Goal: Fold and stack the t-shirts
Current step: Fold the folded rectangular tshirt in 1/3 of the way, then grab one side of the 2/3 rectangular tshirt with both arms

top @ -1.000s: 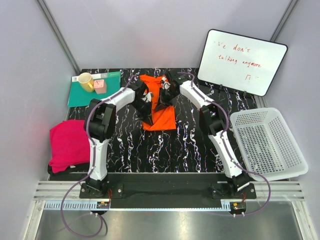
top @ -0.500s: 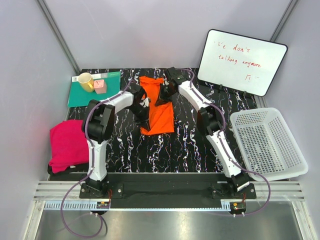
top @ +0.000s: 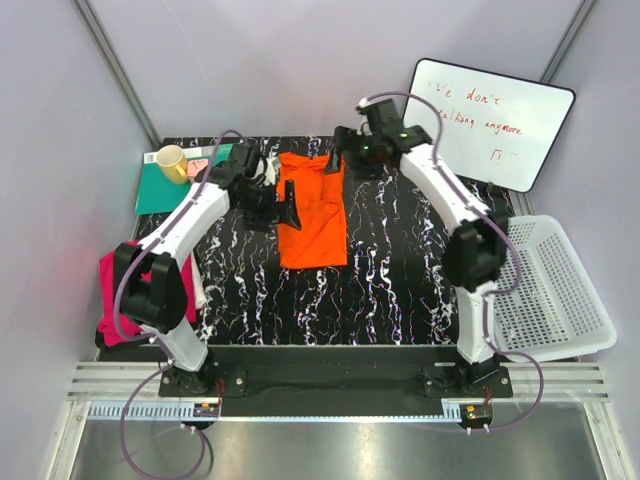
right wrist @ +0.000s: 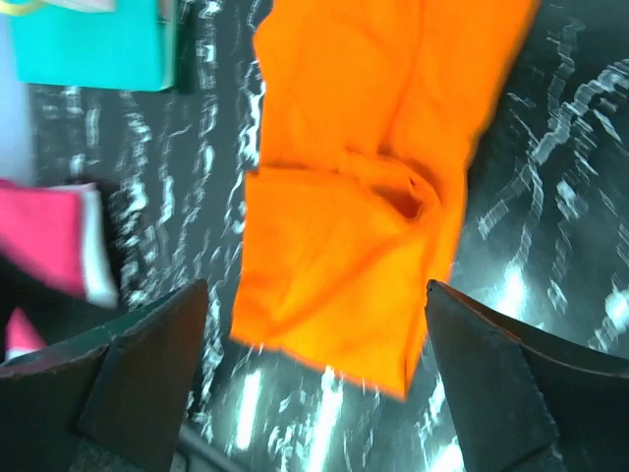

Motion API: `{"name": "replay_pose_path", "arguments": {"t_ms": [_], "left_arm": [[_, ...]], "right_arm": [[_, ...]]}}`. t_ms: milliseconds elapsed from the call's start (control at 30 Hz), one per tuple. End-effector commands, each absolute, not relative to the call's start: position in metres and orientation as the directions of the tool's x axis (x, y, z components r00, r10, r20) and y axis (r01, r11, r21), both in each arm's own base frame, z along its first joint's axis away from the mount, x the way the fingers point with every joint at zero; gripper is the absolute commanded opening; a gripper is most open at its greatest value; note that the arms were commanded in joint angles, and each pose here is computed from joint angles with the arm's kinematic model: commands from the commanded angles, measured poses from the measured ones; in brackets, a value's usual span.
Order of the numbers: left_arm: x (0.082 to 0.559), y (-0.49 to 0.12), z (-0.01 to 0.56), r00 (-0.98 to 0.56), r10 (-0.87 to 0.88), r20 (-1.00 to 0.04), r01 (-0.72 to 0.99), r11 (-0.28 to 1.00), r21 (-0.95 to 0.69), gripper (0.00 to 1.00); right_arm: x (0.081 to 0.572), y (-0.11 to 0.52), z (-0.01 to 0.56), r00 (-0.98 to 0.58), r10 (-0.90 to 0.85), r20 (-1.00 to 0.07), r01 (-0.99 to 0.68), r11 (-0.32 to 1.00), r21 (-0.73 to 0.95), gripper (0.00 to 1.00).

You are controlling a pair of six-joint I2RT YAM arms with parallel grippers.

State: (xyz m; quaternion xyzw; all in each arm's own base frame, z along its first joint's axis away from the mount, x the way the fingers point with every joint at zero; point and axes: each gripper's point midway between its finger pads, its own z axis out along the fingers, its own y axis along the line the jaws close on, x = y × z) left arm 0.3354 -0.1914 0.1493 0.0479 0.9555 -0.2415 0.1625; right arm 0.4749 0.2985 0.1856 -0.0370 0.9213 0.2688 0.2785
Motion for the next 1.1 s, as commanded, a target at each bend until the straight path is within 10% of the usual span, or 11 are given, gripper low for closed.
{"name": "replay_pose_path", "arguments": {"t_ms": [0,533,867,1067], "left_arm": [[0.323,-0.177,0.134,-0.962,-0.059,-0.268,0.085,0.865,-0.495,0.99],[0.307,-0.169,0.055,-0.981,-0.188,-0.040,-0.139,0.835,-0.532,0.90],[0.324,-0.179,0.029,-0.979,-0.202,0.008,-0.176,0.830,-0.530,0.32],[0.329,-0.182,0.030,-0.975,-0.221,0.008,-0.191,0.826,-0.530,0.00]], "right_arm": [[0.433,0.264,0.174,-0.892,0.144,-0.429,-0.125,0.833,0.540,1.00],[0.342,0.270,0.048,-0.961,0.276,0.022,0.221,0.714,0.665,0.79],[0.355,0.295,0.035,-0.958,0.248,0.141,0.273,0.653,0.707,0.51],[0.339,0.297,0.045,-0.945,0.214,0.249,0.328,0.642,0.693,0.05]]}}
